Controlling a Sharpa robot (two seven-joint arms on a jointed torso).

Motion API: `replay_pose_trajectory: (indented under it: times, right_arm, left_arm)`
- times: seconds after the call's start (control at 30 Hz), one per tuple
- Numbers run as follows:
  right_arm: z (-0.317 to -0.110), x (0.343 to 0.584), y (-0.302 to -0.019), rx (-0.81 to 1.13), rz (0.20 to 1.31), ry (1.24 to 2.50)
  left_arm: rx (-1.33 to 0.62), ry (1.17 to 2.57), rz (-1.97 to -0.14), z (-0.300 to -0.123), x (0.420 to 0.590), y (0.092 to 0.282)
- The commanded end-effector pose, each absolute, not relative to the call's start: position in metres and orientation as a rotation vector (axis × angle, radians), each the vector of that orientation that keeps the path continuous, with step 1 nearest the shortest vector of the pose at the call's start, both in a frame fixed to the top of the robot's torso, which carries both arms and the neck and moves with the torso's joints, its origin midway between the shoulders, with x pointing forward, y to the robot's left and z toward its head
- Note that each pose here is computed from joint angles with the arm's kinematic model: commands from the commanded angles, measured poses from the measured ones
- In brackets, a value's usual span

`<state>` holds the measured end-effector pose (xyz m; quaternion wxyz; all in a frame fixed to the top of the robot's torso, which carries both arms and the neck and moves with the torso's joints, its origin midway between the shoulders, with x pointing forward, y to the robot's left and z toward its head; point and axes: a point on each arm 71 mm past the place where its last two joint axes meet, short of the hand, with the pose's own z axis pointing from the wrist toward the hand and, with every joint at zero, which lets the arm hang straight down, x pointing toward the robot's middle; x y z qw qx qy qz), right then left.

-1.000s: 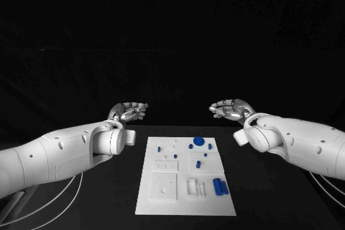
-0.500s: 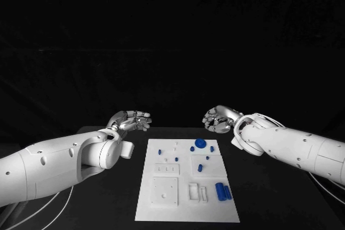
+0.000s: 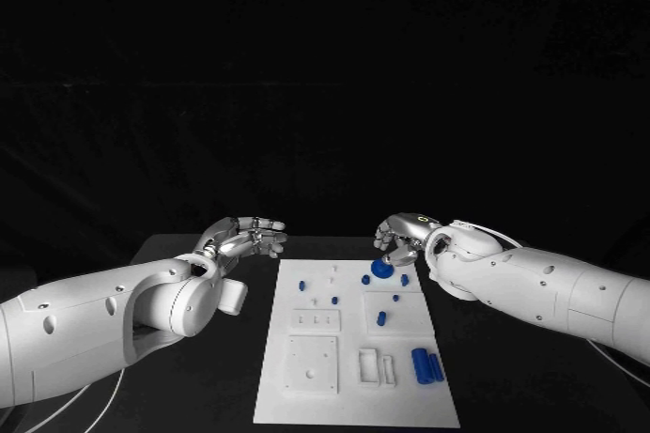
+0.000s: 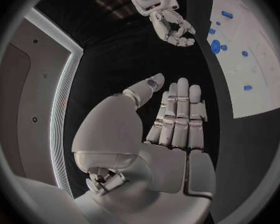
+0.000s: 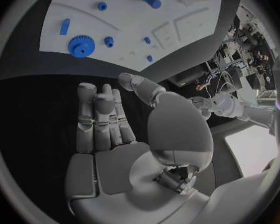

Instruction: Assemble the parts on the task board

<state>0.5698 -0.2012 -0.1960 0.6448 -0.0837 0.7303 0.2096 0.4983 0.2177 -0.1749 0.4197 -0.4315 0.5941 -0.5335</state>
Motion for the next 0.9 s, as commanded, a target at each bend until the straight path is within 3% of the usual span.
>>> replay_pose_trajectory:
  times: [0.03, 0.5, 0.9]
  right_arm:
    - [-0.198, 0.571, -0.198, -0.284, 0.396, 1.67]
    - [-0.206, 0.574, -0.186, -0.415, 0.3, 1.638]
    - [-0.216, 0.572, -0.181, -0.431, 0.288, 1.644]
  left_arm:
    - [-1.057, 1.504, -1.371, -0.171, 0.496, 0.213]
    - [-1.006, 1.511, -1.399, -0.163, 0.491, 0.209]
    - [-0.983, 1.509, -1.41, -0.158, 0.49, 0.208]
